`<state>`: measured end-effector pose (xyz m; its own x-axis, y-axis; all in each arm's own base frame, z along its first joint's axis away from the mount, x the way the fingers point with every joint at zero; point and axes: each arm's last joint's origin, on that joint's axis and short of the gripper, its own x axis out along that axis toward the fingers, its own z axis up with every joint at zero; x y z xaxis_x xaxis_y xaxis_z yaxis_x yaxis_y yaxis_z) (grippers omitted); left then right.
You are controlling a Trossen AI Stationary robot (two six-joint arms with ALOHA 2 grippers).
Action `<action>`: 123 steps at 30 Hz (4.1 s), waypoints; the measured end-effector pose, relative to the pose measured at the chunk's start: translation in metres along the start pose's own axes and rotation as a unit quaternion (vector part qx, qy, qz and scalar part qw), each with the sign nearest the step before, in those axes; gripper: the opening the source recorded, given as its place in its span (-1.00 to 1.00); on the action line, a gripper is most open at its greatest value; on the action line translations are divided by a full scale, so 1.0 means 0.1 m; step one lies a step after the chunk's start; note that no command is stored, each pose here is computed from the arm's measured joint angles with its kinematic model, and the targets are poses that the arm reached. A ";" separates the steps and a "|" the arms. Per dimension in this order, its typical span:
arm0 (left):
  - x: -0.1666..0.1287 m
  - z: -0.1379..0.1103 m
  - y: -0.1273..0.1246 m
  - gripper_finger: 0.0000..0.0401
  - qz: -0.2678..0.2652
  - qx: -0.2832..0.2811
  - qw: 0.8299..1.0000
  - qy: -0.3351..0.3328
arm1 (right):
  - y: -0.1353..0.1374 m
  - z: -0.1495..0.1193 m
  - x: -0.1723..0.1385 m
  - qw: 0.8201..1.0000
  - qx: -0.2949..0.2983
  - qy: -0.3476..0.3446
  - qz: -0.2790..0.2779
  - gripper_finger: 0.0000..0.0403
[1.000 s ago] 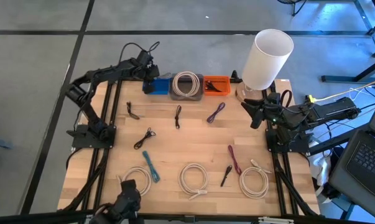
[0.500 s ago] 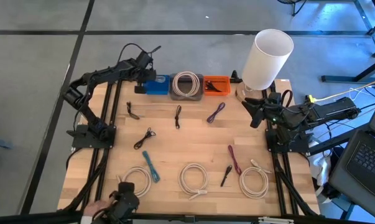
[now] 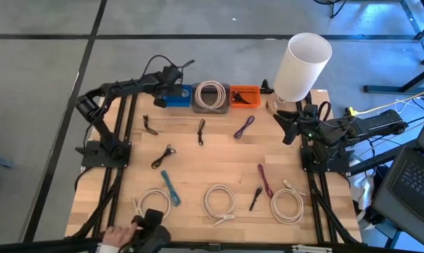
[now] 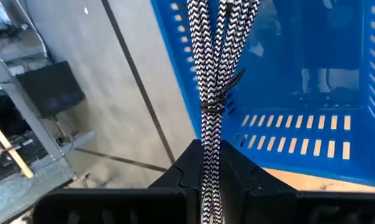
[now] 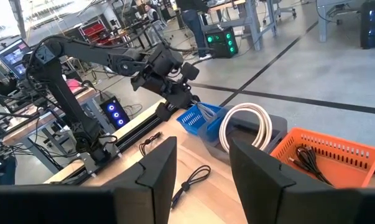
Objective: Pick & Place USB Port
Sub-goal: Put the black white charger cable into the blue bin, then put the black charger cable into the orange bin
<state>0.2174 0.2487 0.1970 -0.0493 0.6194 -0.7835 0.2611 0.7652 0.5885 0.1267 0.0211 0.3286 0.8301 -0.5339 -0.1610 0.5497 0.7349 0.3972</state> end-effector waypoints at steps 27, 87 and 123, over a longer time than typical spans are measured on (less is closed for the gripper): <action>0.33 0.28 0.22 -0.88 -0.100 -0.090 0.990 0.041 | 0.01 -0.02 0.00 0.999 -0.014 0.020 0.023 -0.26; -1.20 0.28 -1.53 -0.16 -0.453 -0.226 0.862 -0.026 | 0.02 -0.02 0.00 0.999 0.011 0.029 0.033 -0.26; -0.99 0.55 -1.82 -0.16 -0.369 -0.252 0.894 -0.026 | 0.02 -0.02 0.00 0.999 0.012 0.029 0.034 -0.26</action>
<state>0.2279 0.0382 0.1562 0.0193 -0.0858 -0.9961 -0.2914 0.9526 -0.0877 0.1280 0.0234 0.3275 0.8703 -0.4569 -0.1840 0.4892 0.7584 0.4307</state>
